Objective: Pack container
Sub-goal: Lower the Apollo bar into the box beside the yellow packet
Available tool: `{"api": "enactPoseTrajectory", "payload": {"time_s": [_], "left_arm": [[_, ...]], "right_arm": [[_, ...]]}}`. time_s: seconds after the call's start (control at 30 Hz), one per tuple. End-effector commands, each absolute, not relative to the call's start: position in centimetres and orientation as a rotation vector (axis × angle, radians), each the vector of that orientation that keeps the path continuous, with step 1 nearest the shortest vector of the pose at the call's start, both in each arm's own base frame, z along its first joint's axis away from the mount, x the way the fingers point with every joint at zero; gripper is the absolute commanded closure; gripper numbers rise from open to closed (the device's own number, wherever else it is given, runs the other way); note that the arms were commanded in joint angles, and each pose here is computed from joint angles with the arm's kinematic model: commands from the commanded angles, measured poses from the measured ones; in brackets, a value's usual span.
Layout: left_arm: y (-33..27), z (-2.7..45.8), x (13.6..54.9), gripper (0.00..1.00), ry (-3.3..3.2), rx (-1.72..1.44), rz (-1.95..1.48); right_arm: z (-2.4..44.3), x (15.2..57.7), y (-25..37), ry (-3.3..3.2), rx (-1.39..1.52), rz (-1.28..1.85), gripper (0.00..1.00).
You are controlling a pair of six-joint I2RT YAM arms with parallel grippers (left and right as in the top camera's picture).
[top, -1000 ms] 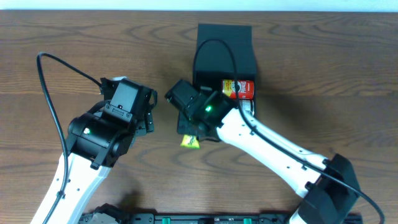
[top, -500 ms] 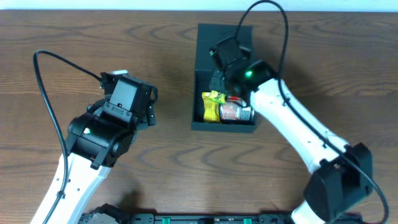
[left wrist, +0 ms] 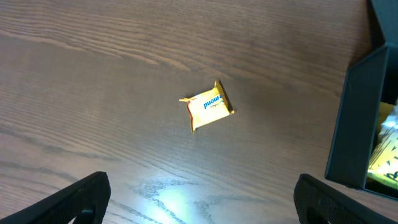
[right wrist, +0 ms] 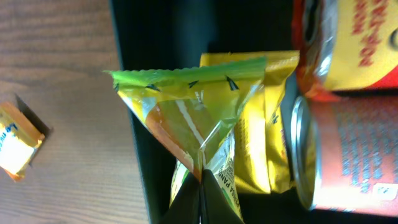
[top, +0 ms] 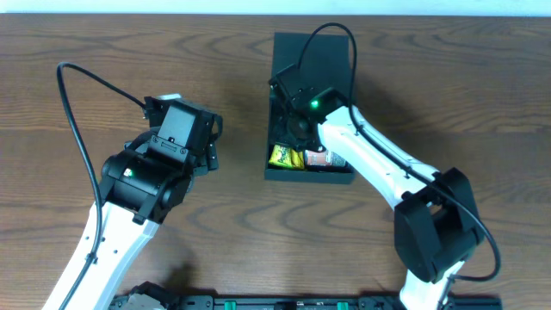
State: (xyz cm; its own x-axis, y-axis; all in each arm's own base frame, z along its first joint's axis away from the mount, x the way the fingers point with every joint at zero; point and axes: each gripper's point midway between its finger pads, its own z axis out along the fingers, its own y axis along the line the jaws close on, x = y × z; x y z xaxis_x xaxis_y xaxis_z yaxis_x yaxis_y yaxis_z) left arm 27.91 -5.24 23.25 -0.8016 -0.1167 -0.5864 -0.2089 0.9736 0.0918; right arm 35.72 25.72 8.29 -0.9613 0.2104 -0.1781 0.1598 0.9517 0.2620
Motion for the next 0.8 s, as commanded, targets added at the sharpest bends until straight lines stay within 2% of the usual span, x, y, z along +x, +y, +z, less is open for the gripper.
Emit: {"api": "enactPoseTrajectory", "payload": {"time_s": [0.0, 0.2, 0.47, 0.53, 0.6, 0.77], "left_arm": [[-4.8, 23.6, 28.1, 0.05, 2.493, -0.233, 0.234], [-4.7, 23.6, 28.1, 0.05, 2.497, -0.232, 0.237], [-4.7, 23.6, 28.1, 0.05, 2.497, -0.232, 0.237], [-4.7, 23.6, 28.1, 0.05, 2.497, -0.232, 0.237], [-4.7, 23.6, 28.1, 0.05, 2.497, -0.232, 0.237], [-4.7, 23.6, 28.1, 0.04, 2.497, -0.232, 0.237]], "right_arm": [[7.6, 35.0, 26.9, 2.925, 0.215, 0.362, 0.98], [5.8, 34.1, 27.6, 2.977, 0.192, 0.339, 0.98], [5.6, 34.2, 27.6, 2.978, 0.192, 0.333, 0.97], [5.4, 34.2, 27.5, 2.978, 0.193, 0.321, 0.93], [5.4, 34.3, 27.2, 2.974, 0.195, 0.302, 0.84], [5.6, 34.8, 27.1, 2.958, 0.195, 0.31, 0.85]]}}
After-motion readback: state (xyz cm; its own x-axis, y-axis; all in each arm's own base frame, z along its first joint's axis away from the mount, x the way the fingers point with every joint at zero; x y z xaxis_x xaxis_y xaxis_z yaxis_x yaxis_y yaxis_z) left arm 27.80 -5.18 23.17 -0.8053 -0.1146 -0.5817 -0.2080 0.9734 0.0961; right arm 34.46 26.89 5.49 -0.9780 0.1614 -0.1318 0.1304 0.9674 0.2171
